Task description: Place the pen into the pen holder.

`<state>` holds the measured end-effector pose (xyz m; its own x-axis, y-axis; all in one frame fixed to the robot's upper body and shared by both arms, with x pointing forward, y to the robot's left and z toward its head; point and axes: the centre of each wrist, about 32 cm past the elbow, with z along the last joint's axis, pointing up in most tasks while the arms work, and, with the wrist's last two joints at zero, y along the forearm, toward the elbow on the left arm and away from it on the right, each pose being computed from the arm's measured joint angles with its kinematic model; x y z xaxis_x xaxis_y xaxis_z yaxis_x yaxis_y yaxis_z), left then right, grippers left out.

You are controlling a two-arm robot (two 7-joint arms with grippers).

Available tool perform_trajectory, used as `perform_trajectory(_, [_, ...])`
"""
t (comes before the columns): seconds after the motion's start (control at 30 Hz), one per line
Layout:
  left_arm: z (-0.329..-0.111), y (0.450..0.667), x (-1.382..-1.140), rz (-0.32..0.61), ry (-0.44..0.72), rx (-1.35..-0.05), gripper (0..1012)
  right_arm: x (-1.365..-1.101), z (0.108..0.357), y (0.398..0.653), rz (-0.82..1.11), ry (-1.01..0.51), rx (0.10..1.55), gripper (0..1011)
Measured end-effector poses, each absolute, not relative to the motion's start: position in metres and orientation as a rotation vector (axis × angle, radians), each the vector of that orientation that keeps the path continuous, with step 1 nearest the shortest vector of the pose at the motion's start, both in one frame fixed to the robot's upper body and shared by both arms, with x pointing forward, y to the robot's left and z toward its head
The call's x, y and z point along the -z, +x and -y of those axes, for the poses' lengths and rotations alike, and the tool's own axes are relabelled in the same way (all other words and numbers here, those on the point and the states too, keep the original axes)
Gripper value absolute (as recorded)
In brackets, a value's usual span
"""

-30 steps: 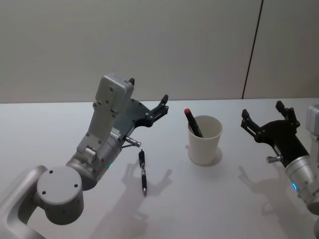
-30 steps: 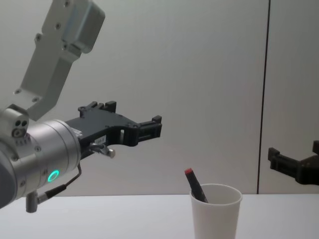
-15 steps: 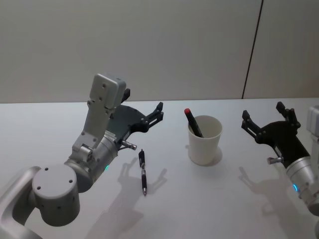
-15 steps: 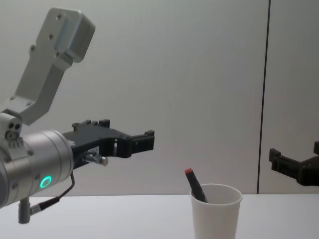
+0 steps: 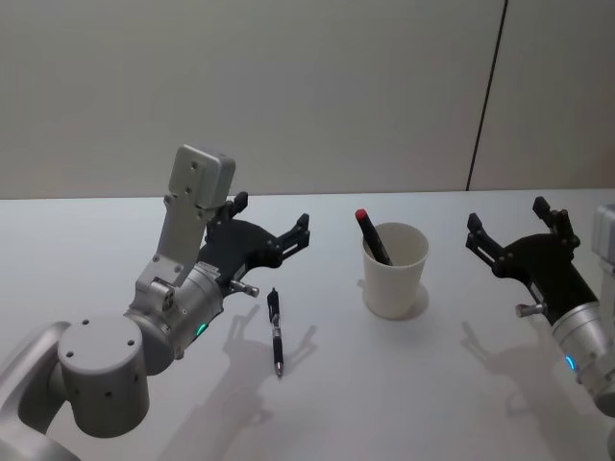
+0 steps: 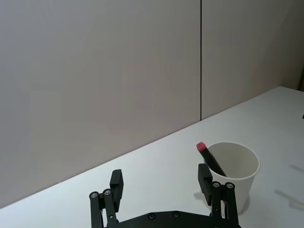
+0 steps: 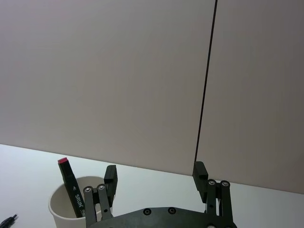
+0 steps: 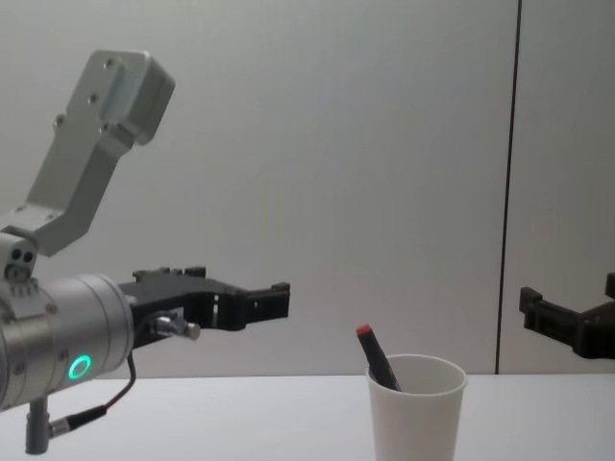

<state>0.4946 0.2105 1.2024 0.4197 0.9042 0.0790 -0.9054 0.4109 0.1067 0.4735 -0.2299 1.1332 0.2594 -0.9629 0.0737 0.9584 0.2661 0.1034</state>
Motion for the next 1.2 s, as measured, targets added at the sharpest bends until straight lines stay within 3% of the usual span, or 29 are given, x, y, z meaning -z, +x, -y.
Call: perform_trajectory(1.2, [-0.215, 0.521, -1.185, -0.368, 0.243, -1.195, 1004, -1.133, 0.230, 0.473, 0.131, 0.040, 1.302, 1002])
